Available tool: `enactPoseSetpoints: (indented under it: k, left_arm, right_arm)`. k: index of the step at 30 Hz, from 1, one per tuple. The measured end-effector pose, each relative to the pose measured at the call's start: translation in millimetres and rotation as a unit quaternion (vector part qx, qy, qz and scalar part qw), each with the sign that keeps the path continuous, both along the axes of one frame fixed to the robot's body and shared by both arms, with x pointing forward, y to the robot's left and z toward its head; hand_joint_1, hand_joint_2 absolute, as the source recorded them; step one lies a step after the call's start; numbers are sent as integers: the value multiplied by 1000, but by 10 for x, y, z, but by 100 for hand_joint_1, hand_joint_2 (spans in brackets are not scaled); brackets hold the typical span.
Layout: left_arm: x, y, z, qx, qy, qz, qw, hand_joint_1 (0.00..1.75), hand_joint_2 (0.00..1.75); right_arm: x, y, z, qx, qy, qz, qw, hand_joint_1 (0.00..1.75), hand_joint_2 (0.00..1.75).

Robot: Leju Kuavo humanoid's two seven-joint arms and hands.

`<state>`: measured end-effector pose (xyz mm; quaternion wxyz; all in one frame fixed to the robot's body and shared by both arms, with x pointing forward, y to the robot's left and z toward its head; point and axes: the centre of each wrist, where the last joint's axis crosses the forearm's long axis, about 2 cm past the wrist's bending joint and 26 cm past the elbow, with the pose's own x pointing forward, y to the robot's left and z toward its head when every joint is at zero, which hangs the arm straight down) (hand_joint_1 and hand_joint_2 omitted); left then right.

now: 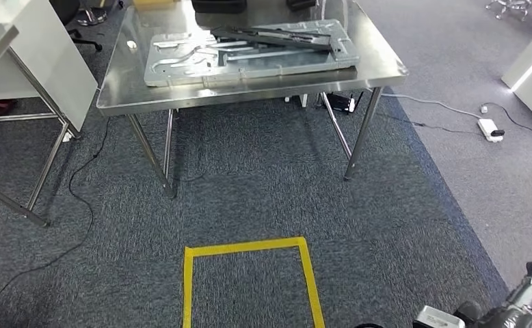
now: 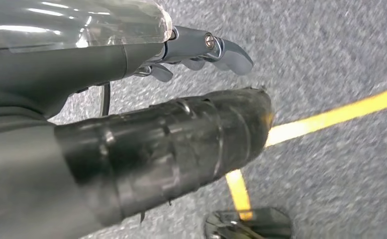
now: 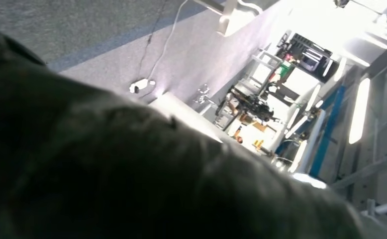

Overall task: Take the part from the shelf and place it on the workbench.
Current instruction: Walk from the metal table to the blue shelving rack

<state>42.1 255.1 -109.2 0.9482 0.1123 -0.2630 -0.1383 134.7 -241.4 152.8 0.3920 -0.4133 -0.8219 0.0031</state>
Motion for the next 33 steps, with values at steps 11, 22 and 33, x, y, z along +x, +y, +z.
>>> enactPoseSetpoints:
  k: [11, 22, 33]
  left_arm:
    - [3, 1, 0, 1, -1, 2, 1000, 0, 0]
    - [-9, -13, 0, -2, -1, 11, 1000, 0, 0]
    - [-12, -31, 1, -4, 1, 13, 1000, 0, 0]
  right_arm:
    - [-24, -104, -72, 29, 37, 2, 999, 0, 0]
    - [-113, -640, -635, 55, 163, -48, 984, 0, 0]
    - [-351, -918, -1180, 112, 257, -116, 953, 0, 0]
